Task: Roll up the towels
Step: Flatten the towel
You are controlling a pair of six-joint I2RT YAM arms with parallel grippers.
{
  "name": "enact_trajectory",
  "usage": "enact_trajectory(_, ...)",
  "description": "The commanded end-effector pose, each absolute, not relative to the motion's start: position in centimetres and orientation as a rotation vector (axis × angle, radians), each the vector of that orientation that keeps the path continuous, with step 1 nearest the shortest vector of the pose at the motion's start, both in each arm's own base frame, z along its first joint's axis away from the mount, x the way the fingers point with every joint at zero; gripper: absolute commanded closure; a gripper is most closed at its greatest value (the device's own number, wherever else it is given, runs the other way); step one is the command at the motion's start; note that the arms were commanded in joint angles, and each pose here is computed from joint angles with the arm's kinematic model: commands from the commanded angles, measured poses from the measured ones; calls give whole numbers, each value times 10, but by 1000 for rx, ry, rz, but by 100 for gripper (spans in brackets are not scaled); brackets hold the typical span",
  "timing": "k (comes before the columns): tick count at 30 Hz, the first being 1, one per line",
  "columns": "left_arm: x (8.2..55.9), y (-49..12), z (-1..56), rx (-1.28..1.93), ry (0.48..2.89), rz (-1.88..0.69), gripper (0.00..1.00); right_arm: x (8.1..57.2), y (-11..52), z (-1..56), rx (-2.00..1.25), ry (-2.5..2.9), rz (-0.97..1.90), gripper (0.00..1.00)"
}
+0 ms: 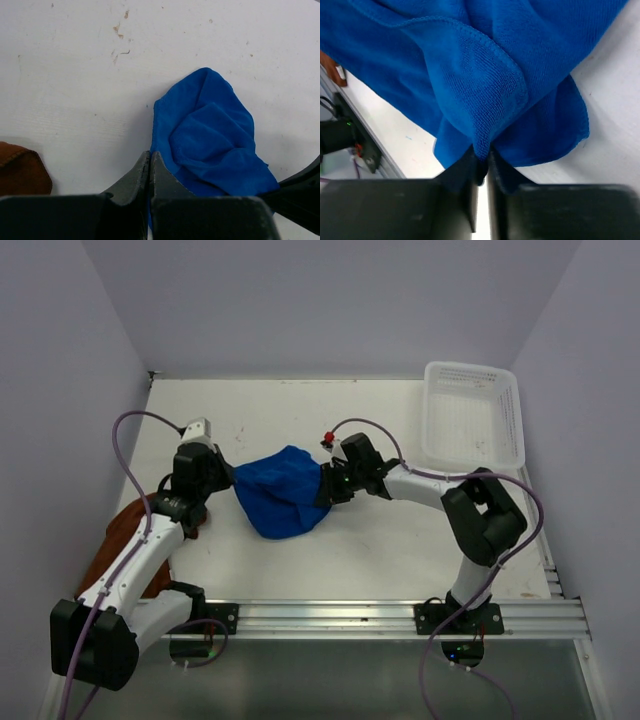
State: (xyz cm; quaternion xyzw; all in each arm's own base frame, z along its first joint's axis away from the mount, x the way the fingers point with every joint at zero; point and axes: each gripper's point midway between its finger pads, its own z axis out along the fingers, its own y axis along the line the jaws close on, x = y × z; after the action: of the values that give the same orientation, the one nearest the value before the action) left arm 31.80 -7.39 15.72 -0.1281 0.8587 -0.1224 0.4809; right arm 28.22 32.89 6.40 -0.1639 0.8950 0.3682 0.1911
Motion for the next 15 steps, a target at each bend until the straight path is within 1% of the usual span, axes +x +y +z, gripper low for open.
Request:
enact_trajectory(1,321,-73,178,-274,2054,-283,100,293,337,82,-432,2441,1069,91)
enact_trajectory(2,322,-73,181,-275,2052,-277,100,294,335,85,-434,2440,1048,99)
enact_trajectory(3,321,-71,180,-269,2063,-262,100,304,331,98,-437,2401,987,100)
enact_trajectory(5,324,-65,192,-276,2056,-216,100,300,315,101,-440,2455,877,100)
enact_trajectory(6,322,-54,185,-290,2099,-129,100,315,302,120,-417,2407,767,100)
enact_trajectory(7,326,-50,198,-300,2088,-96,100,309,288,119,-403,2456,691,100)
enact_trajectory(9,327,-35,203,-318,2095,8,100,315,269,145,-361,2414,588,100)
enact_trajectory(10,328,-32,208,-319,2104,38,100,313,252,147,-330,2433,489,100)
enact_trajectory(12,327,-25,212,-316,2110,95,100,309,237,153,-306,2436,424,100)
enact_trajectory(15,329,-24,219,-299,2111,110,100,295,210,157,-258,2463,322,100)
